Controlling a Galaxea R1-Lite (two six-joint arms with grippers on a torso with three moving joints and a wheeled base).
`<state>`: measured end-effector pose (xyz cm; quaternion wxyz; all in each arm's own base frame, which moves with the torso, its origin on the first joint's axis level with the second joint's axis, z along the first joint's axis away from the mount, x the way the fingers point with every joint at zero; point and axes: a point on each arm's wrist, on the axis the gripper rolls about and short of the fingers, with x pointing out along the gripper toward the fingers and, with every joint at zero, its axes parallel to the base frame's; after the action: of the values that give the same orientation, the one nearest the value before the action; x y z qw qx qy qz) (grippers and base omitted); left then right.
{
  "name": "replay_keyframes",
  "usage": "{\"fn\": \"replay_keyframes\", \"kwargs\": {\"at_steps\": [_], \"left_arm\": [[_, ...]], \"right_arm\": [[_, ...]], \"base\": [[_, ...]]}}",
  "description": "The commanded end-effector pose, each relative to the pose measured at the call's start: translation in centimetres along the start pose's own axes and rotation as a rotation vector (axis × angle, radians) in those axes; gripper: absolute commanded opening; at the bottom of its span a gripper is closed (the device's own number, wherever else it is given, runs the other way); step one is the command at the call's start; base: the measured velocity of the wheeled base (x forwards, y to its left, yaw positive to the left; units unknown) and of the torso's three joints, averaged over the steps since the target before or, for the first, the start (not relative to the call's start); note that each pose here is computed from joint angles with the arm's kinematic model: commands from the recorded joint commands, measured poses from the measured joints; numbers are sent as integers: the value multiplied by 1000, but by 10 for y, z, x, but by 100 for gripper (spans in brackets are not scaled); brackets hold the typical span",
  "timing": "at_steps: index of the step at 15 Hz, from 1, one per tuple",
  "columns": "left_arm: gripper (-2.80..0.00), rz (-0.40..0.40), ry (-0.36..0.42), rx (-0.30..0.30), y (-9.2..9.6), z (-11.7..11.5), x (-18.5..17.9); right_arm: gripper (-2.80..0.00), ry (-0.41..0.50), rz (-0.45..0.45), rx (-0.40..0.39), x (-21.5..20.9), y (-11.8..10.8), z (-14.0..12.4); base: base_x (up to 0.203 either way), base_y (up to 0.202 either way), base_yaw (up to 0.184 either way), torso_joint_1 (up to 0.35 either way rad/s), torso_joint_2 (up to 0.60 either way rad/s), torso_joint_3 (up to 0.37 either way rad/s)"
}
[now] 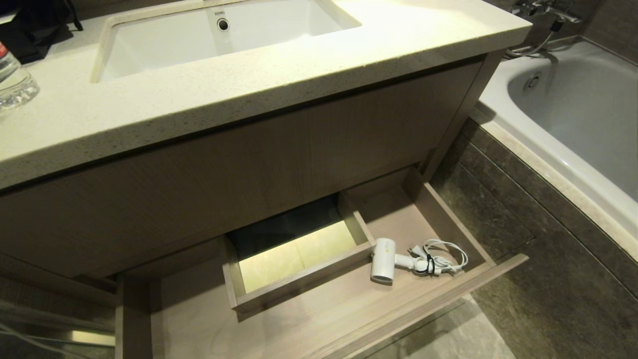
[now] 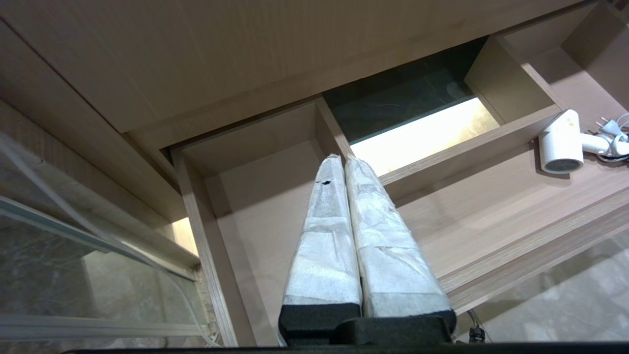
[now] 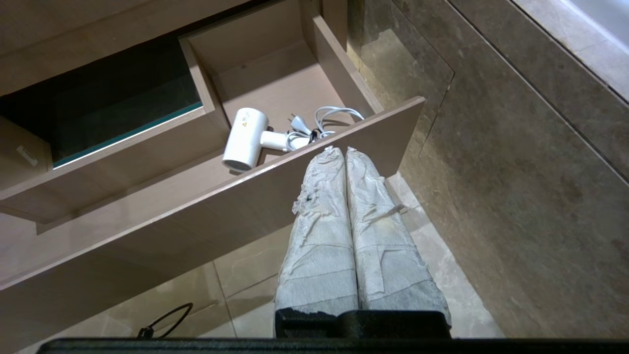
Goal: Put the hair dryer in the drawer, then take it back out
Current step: Close the drawer
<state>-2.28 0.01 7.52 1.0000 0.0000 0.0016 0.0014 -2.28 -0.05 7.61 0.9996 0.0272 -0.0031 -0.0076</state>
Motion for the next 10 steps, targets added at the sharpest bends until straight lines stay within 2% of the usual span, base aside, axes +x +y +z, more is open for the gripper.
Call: {"fn": "replay_keyframes", "kwargs": {"at_steps": [1, 10], "left_arm": [[-280, 0, 1, 0, 0, 0, 0], [-280, 0, 1, 2, 0, 0, 0]], "right_arm": [[-280, 4, 0, 1, 0, 0, 0], [-280, 3, 0, -1, 0, 0, 0]], "base": [[0, 0, 0, 0, 0, 0], [0, 0, 0, 0, 0, 0]]}}
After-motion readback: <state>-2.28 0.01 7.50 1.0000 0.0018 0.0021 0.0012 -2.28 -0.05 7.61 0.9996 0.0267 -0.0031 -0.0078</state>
